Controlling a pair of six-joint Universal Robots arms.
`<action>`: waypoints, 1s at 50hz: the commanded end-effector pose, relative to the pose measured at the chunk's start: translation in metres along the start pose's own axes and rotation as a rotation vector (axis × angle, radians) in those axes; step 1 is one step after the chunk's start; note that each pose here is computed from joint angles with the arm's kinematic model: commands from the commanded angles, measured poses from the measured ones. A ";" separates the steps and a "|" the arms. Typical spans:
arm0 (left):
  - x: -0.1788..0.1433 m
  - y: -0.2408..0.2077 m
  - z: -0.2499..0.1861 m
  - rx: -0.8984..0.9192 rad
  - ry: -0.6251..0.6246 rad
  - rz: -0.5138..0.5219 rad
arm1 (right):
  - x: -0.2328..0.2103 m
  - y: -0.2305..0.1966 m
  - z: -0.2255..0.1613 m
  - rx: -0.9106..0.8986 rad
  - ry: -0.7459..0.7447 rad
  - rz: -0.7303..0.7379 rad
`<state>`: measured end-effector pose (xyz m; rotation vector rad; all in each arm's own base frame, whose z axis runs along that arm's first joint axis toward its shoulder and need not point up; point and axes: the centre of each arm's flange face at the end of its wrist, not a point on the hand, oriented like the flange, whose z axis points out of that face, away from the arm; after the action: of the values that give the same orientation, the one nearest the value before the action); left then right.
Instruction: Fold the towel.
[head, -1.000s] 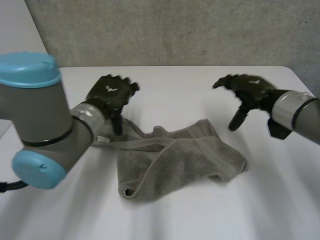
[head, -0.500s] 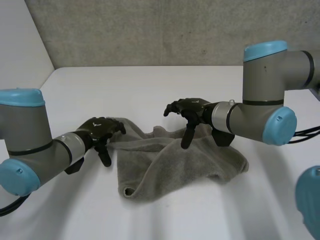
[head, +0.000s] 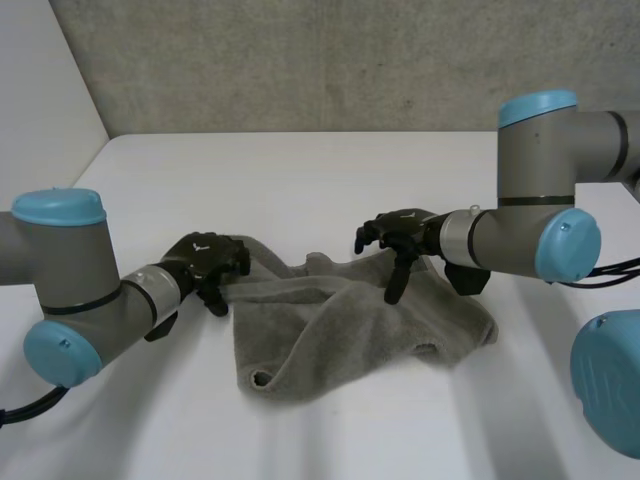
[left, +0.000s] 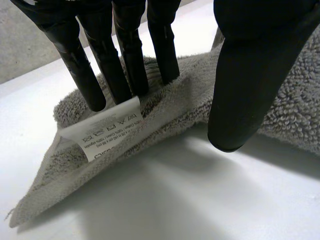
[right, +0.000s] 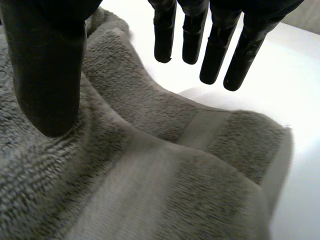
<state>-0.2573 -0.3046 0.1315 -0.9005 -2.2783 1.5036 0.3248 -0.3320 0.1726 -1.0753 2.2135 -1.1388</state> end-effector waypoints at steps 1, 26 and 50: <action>0.000 0.004 0.005 -0.007 0.002 0.003 | 0.022 -0.013 -0.017 0.038 0.035 0.012; -0.009 -0.048 -0.011 0.141 -0.035 0.051 | 0.004 0.020 0.011 -0.040 -0.045 0.007; -0.073 -0.322 -0.081 1.123 -0.381 0.097 | 0.022 -0.211 -0.133 0.995 0.342 -0.305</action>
<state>-0.2823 -0.3844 0.4106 -0.6513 -1.3543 2.5581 0.3254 -0.3635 0.4025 -0.8459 1.3456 -2.2684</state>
